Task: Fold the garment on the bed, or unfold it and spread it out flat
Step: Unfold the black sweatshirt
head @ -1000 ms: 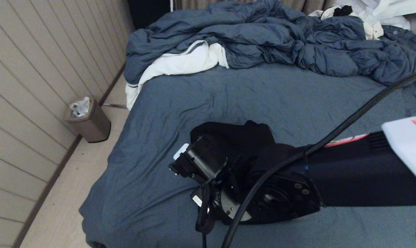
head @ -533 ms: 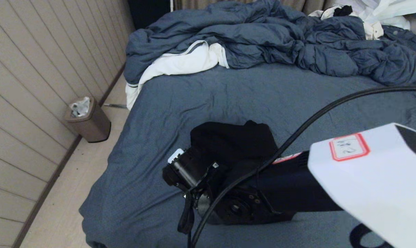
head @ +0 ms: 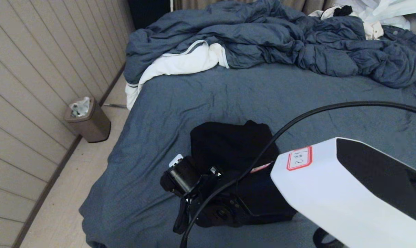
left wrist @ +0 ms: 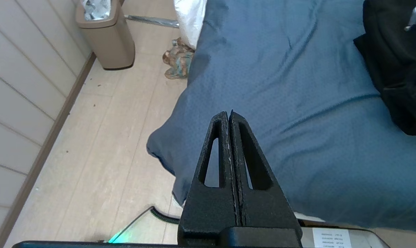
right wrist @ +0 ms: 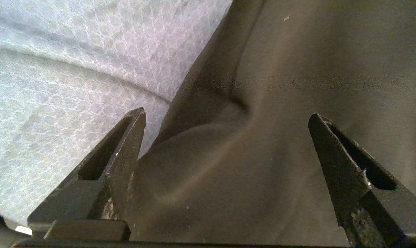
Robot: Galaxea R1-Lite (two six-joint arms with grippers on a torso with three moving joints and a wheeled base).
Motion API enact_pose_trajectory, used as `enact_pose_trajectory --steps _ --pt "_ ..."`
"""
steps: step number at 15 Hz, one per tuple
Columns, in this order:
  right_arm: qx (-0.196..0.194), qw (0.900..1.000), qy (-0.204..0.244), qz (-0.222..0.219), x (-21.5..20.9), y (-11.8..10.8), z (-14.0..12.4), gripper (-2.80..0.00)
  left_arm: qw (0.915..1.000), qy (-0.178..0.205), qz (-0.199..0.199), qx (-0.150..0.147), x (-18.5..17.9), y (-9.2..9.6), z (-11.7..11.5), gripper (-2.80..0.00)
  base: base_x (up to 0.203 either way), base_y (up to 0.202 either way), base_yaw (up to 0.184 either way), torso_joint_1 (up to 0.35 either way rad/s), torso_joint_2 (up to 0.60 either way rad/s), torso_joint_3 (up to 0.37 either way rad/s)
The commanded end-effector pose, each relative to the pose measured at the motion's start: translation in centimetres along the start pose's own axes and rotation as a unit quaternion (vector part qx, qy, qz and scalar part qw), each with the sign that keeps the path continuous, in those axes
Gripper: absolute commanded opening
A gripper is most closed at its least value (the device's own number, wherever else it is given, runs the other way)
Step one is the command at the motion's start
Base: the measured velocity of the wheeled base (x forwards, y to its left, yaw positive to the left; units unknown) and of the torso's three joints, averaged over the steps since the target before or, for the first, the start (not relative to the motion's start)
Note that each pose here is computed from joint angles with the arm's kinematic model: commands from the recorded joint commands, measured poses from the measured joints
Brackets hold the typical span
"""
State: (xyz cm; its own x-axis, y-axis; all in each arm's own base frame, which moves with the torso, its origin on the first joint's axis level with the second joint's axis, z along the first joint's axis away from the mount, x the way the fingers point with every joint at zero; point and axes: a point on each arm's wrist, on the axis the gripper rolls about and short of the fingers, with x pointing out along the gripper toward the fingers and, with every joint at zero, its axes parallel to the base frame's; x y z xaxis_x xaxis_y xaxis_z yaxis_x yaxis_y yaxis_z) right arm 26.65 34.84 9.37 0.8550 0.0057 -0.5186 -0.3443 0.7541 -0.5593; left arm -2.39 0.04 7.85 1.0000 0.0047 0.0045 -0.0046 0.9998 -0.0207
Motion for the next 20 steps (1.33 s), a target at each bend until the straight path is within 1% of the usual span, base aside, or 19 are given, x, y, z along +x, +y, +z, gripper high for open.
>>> enact_pose_trajectory --steps 1,5,6,7,13,14,16,18,20 --pt "0.001 1.000 0.007 -0.010 0.9 0.1 -0.2 0.00 1.0000 0.001 0.000 0.000 0.0 0.0 0.0 -2.80 0.000 0.000 0.000 0.000 0.00 0.000" --pt "0.018 0.999 0.009 -0.034 2.8 -0.4 -0.5 0.00 1.0000 0.001 0.000 0.000 0.0 0.0 0.0 -2.80 0.000 0.000 0.000 0.000 0.00 0.000" --pt "0.019 0.999 0.012 -0.036 3.1 -0.5 -0.6 -0.19 1.0000 0.001 0.000 0.000 0.0 0.0 0.0 -2.80 0.000 0.000 0.000 0.000 0.00 0.000" --pt "0.023 0.999 0.009 -0.037 3.1 -0.6 -0.4 -2.80 1.0000 0.001 0.000 0.000 0.0 0.0 0.0 -2.80 0.000 0.000 0.000 0.000 0.00 0.000" --pt "0.054 0.997 -0.013 -0.047 2.4 -1.8 1.2 -2.80 1.0000 0.001 0.000 0.000 0.0 0.0 0.0 -2.80 0.000 0.000 0.000 0.000 0.00 0.000" --pt "0.069 0.996 -0.022 -0.057 1.8 -3.3 1.9 -2.80 1.0000 0.001 0.000 0.000 0.0 0.0 0.0 -2.80 0.000 0.000 0.000 0.000 0.00 0.000" --pt "0.101 0.991 -0.032 -0.080 1.0 -7.0 2.9 -2.80 1.0000 0.001 0.000 0.000 0.0 0.0 0.0 -2.80 0.000 0.000 0.000 0.000 0.00 0.000" --pt "0.128 0.986 -0.037 -0.101 0.4 -10.5 3.2 -2.80 1.0000 0.001 0.000 0.000 0.0 0.0 0.0 -2.80 0.000 0.000 0.000 0.000 0.00 0.000" --pt "0.158 0.978 -0.039 -0.128 -0.1 -14.6 3.1 -2.80 1.0000 0.001 0.000 0.000 0.0 0.0 0.0 -2.80 0.000 0.000 0.000 0.000 0.00 0.000"
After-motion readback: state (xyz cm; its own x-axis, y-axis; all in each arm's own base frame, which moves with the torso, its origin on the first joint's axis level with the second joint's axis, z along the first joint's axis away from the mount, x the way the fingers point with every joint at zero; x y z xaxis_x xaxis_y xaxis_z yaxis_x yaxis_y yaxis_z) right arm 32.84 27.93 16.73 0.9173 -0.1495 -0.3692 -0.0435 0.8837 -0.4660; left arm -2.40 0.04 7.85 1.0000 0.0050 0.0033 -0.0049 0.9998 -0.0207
